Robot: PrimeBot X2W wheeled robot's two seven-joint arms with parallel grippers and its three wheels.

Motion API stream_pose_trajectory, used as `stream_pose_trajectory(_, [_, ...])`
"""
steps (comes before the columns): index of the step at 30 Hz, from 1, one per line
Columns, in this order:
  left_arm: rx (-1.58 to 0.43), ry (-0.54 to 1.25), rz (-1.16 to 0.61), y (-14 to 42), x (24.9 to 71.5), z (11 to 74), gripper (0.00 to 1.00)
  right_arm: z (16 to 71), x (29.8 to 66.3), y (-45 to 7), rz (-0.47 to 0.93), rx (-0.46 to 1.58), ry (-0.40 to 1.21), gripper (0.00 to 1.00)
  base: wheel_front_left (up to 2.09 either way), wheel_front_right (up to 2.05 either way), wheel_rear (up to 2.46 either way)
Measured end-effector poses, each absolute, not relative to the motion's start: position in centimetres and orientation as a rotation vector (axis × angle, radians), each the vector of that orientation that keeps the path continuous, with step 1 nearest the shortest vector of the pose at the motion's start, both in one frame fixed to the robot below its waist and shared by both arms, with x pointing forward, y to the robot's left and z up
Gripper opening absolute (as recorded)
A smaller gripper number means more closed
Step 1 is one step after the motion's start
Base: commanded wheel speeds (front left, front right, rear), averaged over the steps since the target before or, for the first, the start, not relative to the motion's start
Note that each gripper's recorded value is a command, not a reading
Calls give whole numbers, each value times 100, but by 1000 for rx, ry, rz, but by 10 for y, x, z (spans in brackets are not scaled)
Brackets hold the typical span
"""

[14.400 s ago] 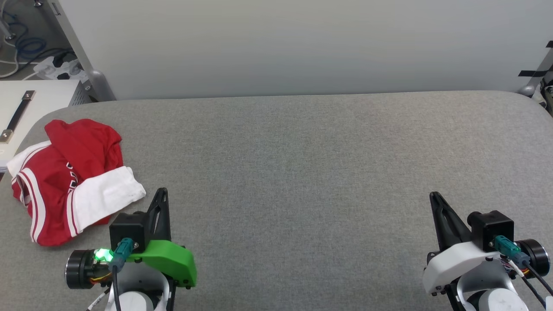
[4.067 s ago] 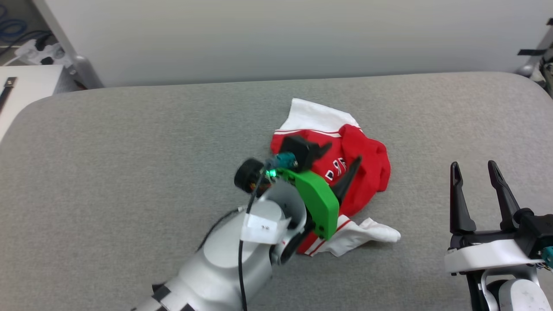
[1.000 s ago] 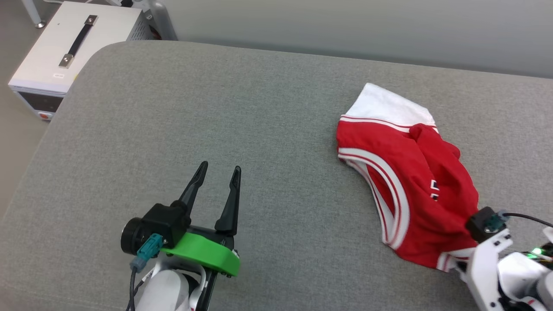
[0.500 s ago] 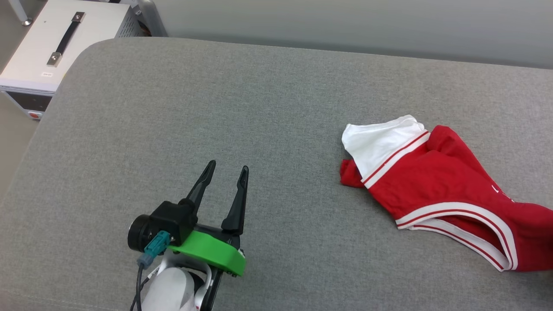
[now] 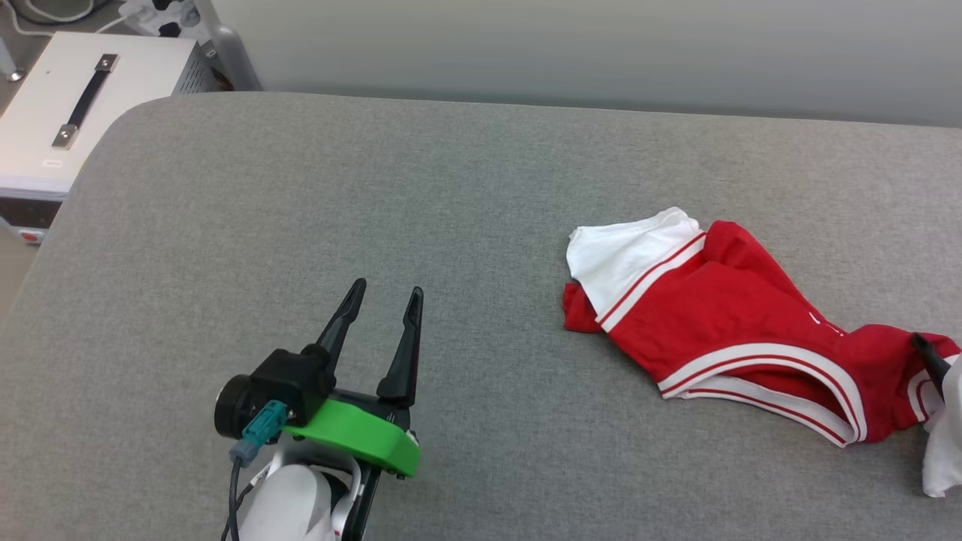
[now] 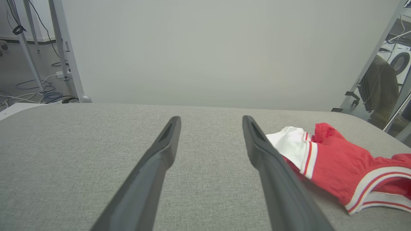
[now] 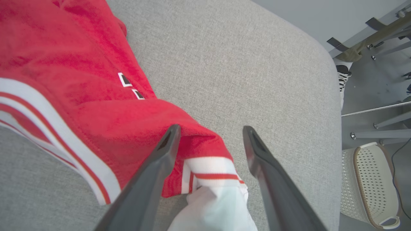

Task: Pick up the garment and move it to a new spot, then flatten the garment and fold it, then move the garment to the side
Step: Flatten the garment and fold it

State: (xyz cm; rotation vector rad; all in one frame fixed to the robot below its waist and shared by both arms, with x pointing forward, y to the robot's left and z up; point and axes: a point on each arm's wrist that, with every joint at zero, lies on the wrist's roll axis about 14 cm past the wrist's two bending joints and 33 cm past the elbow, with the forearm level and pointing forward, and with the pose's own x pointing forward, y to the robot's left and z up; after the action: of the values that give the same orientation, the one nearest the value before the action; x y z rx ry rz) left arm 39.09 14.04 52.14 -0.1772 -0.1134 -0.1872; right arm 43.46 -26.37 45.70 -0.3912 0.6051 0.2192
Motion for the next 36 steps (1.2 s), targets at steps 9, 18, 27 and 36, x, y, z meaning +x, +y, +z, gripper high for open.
stream_pose_trajectory(9, [-193, -152, -229, 127, 396, 535, 100, 528, 434, -249, 170, -267, 270, 100, 0, 0, 0])
stream_pose_trajectory(18, [-243, -185, -257, 117, 397, 547, 100, 544, 399, -223, 81, -22, -38, 100, 0, 0, 0])
stream_pose_trajectory(27, [-268, -169, -309, 99, 398, 544, 100, 543, 383, -228, -25, 76, -170, 100, 0, 0, 0])
stream_pose_trajectory(36, [-287, 75, -433, 66, 441, 510, 100, 532, 380, -238, -87, 65, -153, 100, 0, 0, 0])
